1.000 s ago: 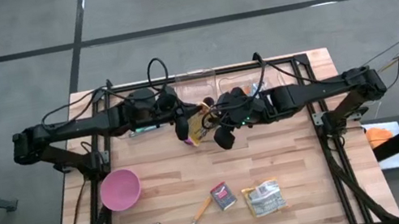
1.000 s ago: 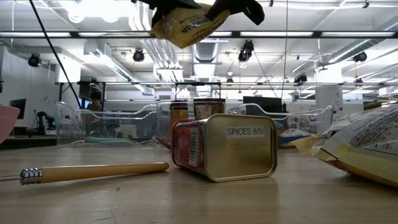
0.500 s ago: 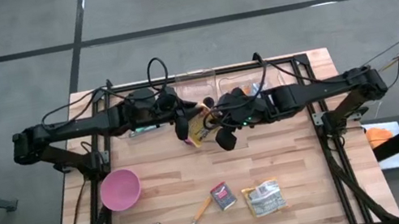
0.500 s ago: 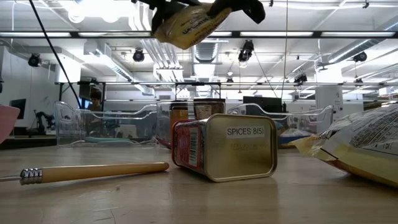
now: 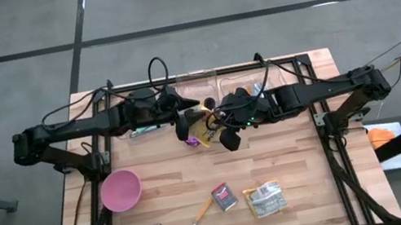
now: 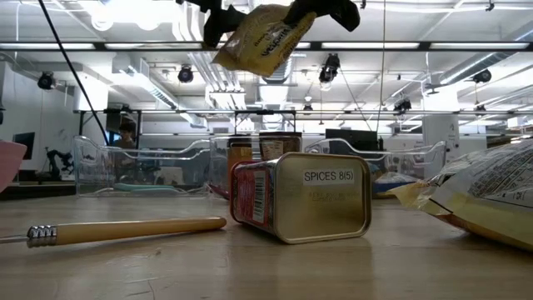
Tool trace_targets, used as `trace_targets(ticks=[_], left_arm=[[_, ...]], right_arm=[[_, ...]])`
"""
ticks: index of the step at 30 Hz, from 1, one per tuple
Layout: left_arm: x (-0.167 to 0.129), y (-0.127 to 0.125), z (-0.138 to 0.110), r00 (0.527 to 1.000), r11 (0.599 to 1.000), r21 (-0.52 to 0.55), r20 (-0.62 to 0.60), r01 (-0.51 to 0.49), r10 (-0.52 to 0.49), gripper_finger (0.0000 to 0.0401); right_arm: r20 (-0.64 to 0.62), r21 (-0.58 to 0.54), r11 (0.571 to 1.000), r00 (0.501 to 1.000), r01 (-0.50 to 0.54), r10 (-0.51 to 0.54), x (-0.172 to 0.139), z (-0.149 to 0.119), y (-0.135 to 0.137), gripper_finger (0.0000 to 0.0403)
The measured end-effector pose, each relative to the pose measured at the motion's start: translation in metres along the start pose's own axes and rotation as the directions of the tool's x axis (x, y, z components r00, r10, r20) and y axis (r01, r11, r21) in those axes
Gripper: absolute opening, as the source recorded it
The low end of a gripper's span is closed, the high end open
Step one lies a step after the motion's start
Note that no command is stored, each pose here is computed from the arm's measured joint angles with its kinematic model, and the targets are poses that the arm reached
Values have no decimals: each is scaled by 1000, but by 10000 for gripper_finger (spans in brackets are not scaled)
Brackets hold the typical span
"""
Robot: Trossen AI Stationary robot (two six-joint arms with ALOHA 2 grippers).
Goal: Pick & Place Food Item
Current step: Put the left yellow noodle pack into the right transparent bin
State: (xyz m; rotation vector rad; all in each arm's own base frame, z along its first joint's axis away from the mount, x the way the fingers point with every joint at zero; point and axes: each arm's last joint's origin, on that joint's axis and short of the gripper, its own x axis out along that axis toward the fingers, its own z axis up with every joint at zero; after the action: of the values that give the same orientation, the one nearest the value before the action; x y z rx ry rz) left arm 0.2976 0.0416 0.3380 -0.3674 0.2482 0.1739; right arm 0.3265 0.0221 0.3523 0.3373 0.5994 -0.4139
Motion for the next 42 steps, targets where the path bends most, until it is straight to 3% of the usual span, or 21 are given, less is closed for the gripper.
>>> trace_targets(ticks=[9, 17, 27, 32, 42], left_arm=[[-16, 5, 10, 999, 1000, -7, 38, -14, 15, 278], [-37, 7, 15, 999, 999, -12, 29, -37, 37, 278], [-40, 11, 3, 991, 992, -89, -101, -93, 84, 279], [-41, 10, 2, 991, 992, -114, -128, -49, 34, 278], [-41, 9, 2, 991, 993, -114, -131, -42, 27, 278]], right_arm=[[-23, -1, 1000, 999, 24, -24, 0, -1, -4, 8], [-54, 24, 995, 994, 94, -92, -8, 2, -23, 8], [-100, 14, 961, 956, 278, -275, -37, 8, -72, 8], [-146, 11, 925, 916, 379, -374, -49, 5, -100, 8], [-230, 56, 855, 840, 515, -491, -56, -27, -152, 8]])
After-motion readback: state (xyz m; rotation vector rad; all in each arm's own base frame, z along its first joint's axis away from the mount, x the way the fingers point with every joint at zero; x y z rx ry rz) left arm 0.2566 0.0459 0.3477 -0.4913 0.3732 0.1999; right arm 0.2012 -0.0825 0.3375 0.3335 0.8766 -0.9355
